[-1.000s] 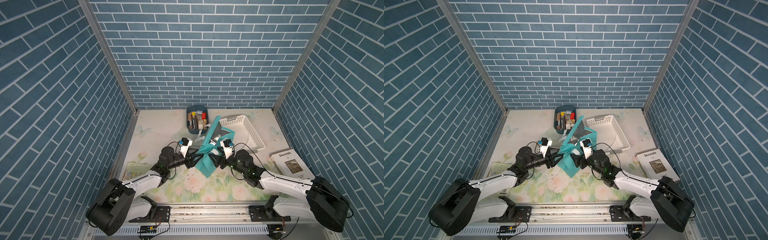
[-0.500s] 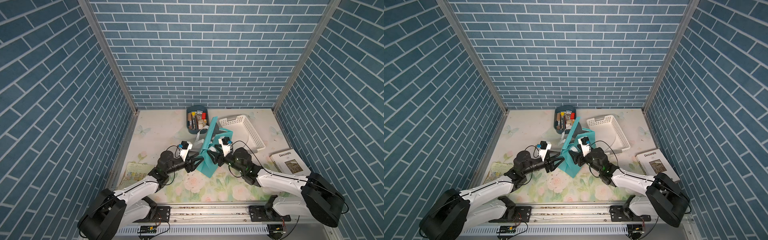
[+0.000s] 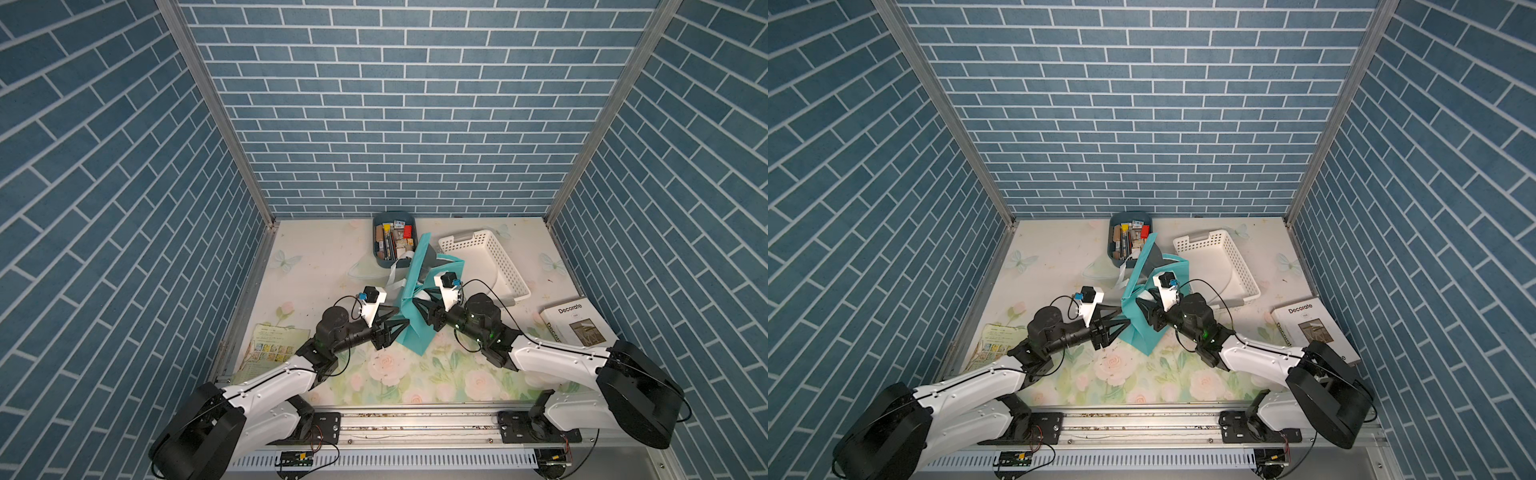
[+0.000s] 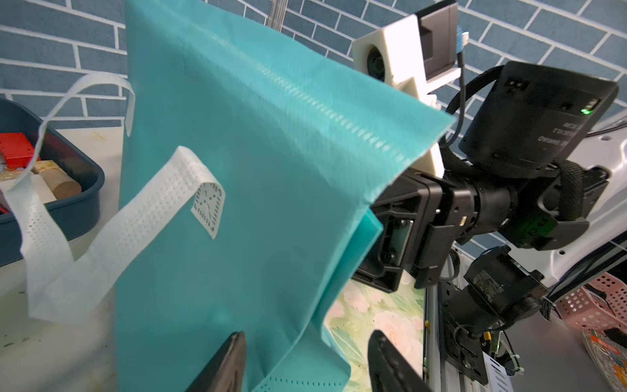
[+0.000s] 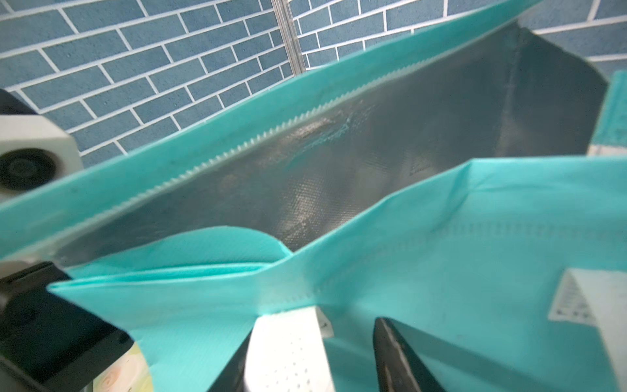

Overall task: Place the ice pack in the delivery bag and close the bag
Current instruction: Seal the delivery bag at the center of the board.

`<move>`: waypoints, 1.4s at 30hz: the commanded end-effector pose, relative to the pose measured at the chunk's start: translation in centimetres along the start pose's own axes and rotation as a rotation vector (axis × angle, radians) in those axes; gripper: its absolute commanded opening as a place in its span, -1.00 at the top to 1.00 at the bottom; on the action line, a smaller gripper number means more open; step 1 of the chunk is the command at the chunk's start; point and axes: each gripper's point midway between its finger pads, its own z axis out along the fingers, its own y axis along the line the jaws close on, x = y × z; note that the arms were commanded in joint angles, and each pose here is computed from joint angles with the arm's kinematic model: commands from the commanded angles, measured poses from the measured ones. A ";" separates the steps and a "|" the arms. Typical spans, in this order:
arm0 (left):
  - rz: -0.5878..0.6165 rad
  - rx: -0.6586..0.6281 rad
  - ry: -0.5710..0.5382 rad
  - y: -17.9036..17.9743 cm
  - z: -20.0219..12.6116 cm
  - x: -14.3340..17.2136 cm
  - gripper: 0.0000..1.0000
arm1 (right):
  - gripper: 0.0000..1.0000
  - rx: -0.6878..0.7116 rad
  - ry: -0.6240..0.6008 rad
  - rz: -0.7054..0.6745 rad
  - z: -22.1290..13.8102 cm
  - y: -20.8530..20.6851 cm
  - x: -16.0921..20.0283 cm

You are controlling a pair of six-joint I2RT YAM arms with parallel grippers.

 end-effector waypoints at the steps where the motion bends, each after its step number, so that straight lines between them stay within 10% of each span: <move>1: 0.016 -0.021 -0.036 -0.1 0.5 -1.7 -0.17 | -0.02 -0.030 -0.066 -0.006 0.3 0.9 -2.4; 16: -0.007 -0.077 -0.051 0.5 1.0 -2.5 0.11 | 0.02 0.061 -0.114 0.018 -0.9 -0.5 -3.2; 31: -0.033 -0.137 -0.038 0.8 1.9 -3.0 1.00 | -0.06 0.049 -0.070 0.033 -1.4 -0.4 -1.8; 42: -0.025 -0.181 -0.053 1.0 1.1 -3.6 1.00 | -0.47 0.142 0.000 0.154 -5.1 -1.7 0.1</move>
